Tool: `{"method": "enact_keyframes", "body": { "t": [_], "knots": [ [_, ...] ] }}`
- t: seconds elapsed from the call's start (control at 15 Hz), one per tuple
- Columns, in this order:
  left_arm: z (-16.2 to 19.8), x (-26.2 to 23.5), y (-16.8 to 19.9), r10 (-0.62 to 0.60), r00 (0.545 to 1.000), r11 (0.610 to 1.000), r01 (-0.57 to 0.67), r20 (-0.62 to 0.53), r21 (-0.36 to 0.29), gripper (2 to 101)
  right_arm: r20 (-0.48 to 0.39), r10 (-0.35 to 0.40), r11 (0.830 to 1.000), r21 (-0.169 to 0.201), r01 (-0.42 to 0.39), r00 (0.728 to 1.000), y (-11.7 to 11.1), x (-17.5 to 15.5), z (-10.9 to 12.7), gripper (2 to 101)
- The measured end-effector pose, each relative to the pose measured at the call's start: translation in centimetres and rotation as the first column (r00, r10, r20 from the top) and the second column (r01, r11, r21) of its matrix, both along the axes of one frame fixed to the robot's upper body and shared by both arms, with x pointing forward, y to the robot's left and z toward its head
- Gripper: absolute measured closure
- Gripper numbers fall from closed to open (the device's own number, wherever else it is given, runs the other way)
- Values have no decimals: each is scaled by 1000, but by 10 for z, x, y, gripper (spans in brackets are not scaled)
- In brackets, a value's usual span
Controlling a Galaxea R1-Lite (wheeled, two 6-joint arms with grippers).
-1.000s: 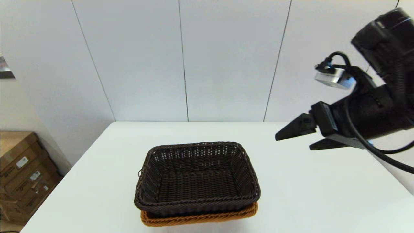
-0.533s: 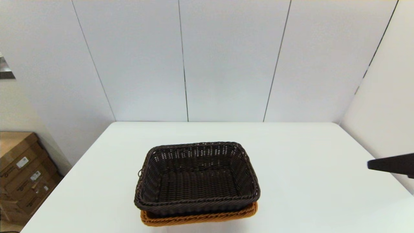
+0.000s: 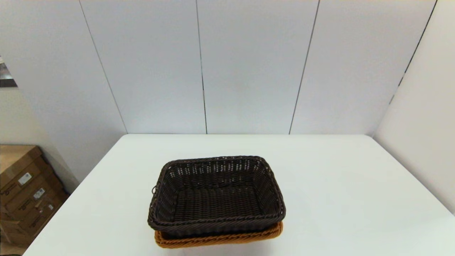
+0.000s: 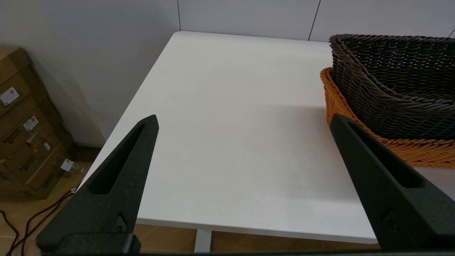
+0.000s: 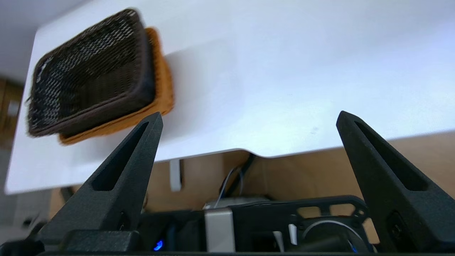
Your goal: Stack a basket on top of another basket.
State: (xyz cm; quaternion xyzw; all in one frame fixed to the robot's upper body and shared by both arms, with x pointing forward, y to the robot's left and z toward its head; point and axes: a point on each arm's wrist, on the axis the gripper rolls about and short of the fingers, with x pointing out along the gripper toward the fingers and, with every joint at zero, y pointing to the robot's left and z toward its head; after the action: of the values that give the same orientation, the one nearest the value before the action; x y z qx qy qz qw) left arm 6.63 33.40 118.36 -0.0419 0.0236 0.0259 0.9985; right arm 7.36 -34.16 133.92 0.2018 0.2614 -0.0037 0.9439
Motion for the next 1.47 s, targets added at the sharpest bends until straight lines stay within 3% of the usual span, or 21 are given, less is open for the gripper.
{"method": "enact_keyframes", "body": {
  "t": [0.33,0.73,1.07,1.2,1.47],
  "knots": [
    [0,0,0,0,1000,1000,0,0,-1,54,85,-102,994,-18,104,991,4,-36,-37,52],
    [0,0,0,0,1000,1000,0,0,-1,54,195,-83,994,-59,96,977,6,-60,-66,52],
    [0,0,0,-1,1000,1000,1,0,-1,54,306,-9,972,-220,80,952,5,-59,-97,52],
    [0,0,0,0,1000,1000,0,0,-1,54,337,-7,961,-258,100,941,5,-50,-109,52],
    [0,0,0,0,1000,1000,0,0,-1,54,383,25,924,-361,125,923,4,-23,-137,52]
  ]
}}
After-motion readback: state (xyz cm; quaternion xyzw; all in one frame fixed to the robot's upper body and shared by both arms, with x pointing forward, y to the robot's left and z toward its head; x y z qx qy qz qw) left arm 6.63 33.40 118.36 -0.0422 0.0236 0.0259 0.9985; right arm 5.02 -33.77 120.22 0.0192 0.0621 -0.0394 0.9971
